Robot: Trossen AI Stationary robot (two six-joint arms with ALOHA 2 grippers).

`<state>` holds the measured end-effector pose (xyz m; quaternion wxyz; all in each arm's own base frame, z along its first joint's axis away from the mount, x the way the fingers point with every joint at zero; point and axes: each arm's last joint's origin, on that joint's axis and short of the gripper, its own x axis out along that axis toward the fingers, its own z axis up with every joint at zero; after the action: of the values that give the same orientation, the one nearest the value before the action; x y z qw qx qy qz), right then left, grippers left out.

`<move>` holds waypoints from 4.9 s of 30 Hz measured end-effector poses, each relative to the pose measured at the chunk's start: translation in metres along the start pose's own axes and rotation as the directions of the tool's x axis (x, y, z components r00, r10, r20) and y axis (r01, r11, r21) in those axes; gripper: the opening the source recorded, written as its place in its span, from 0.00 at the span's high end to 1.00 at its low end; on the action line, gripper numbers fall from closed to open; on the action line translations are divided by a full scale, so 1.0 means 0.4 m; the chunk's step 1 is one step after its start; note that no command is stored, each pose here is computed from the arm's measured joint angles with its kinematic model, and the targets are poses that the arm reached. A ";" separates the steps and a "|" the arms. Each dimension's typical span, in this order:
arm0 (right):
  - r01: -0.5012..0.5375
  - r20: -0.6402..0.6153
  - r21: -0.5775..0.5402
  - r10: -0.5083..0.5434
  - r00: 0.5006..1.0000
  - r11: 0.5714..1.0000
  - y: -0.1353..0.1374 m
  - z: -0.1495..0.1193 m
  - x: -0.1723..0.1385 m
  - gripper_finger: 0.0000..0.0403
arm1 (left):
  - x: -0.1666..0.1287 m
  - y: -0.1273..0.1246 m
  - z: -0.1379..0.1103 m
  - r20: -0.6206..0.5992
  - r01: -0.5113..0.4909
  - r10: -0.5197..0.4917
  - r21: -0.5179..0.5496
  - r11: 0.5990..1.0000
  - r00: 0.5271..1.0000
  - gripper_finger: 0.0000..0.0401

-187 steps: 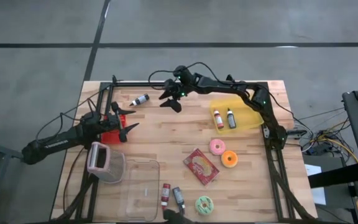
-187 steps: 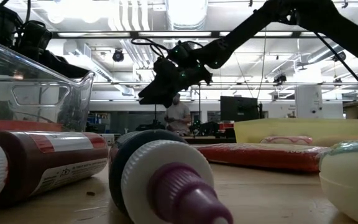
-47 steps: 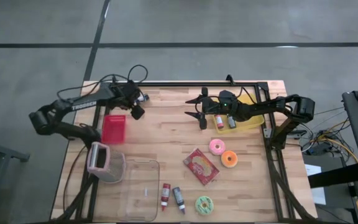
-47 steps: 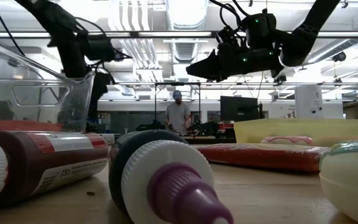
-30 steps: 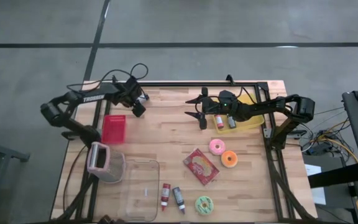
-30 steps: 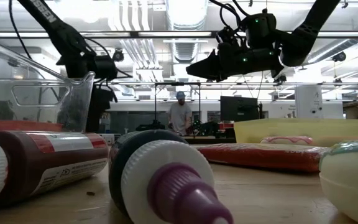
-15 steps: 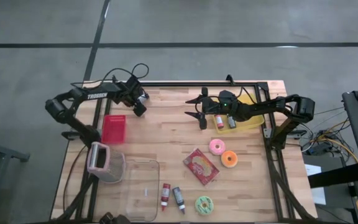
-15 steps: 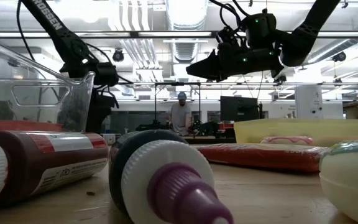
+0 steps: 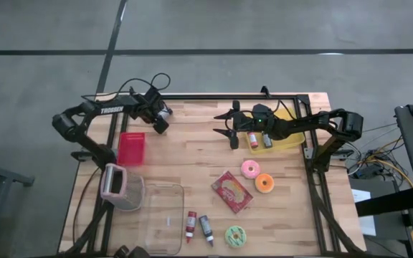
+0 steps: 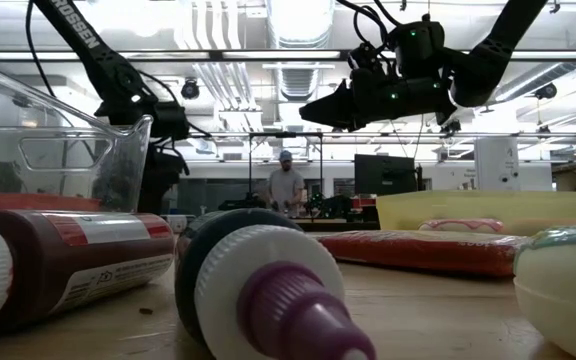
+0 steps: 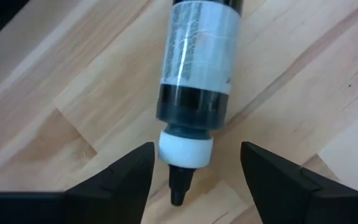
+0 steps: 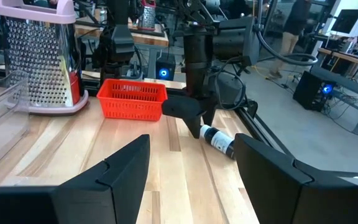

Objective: Pick & Place Food Item
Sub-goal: Put the black food coloring bottle into the yellow bin

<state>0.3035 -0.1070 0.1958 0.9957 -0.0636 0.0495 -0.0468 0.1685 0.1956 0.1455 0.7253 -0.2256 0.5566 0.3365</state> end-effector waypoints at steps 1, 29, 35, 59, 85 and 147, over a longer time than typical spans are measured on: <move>0.000 0.000 0.000 0.000 1.000 1.000 0.000 0.000 0.000 0.43 | 0.000 0.000 0.000 0.001 0.006 -0.006 -0.001 1.000 1.000 0.44; 0.001 0.000 0.000 -0.001 1.000 1.000 0.000 0.000 0.000 0.43 | 0.000 -0.002 0.000 0.001 0.027 -0.027 -0.006 1.000 1.000 0.71; 0.000 0.000 0.000 0.000 1.000 1.000 0.000 0.000 0.000 0.43 | -0.015 -0.003 0.001 0.026 0.053 -0.052 -0.007 0.999 0.998 0.72; 0.000 0.000 0.000 0.000 1.000 1.000 0.000 0.000 0.000 0.43 | -0.221 -0.065 0.005 0.411 0.289 -0.330 0.160 0.944 0.850 0.72; 0.001 0.000 0.000 -0.001 1.000 1.000 0.000 0.000 0.000 0.43 | -0.233 -0.372 0.008 0.562 0.163 -0.452 0.488 0.857 0.693 0.72; 0.000 0.000 -0.001 0.000 1.000 1.000 0.000 0.000 0.000 0.43 | -0.250 -0.412 0.013 0.619 0.058 -0.509 0.600 0.798 0.598 0.66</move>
<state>0.3035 -0.1070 0.1959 0.9956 -0.0638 0.0493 -0.0467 0.2783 0.0646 0.2352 0.9667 0.0516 0.2257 0.1091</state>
